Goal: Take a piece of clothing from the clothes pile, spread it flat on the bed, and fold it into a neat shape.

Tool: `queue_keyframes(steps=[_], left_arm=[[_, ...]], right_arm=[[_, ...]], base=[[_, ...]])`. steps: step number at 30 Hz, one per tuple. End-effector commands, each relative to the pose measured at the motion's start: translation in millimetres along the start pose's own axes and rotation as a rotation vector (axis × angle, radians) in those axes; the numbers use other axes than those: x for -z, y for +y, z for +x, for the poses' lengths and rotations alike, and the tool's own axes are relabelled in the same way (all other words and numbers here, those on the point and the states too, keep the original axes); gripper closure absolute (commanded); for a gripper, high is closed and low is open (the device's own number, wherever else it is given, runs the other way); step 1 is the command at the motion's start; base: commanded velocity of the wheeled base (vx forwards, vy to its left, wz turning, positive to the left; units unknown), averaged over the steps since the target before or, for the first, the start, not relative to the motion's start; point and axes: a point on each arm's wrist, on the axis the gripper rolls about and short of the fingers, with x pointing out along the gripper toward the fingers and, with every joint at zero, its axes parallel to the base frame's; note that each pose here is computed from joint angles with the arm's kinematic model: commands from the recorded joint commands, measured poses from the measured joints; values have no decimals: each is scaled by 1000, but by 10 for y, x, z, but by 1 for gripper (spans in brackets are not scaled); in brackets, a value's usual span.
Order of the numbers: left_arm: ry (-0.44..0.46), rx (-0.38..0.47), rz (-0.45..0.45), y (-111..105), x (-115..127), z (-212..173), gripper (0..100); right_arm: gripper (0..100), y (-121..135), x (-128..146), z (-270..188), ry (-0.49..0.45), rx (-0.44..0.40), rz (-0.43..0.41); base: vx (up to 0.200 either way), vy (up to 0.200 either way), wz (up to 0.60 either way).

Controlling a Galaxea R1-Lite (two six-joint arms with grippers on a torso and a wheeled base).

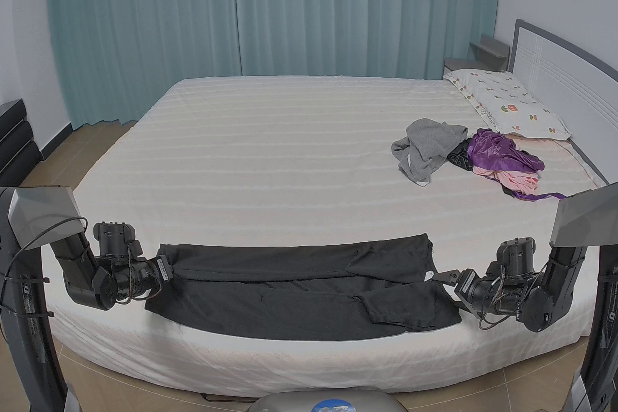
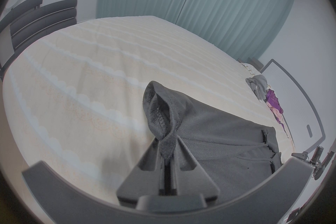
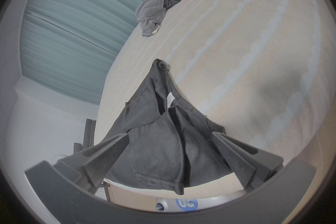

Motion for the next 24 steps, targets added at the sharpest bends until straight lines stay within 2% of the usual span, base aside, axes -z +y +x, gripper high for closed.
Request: queue_keyframes(steps=[1, 3, 8, 14, 21, 24], left_arm=[[4, -2, -1, 7, 10, 12, 100], [6, -3, -2, 11, 18, 18, 100], [4, -2, -3, 8, 10, 17, 100], [-1, 2, 0, -5, -2, 29, 100], [-10, 11, -48, -61, -23, 42, 100], [-13, 8, -46, -71, -23, 45, 100]], right_arm=[[0, 2, 2, 5, 1, -1, -1], [0, 2, 2, 5, 1, -1, -1], [0, 0, 5, 3, 2, 0, -1], [0, 2, 2, 5, 1, -1, -1], [0, 2, 2, 5, 1, -1, -1], [0, 2, 2, 5, 1, -1, -1]], base=[[0, 0, 0], [0, 0, 0], [-200, 0, 0], [0, 0, 0], [0, 0, 0], [0, -200, 0]])
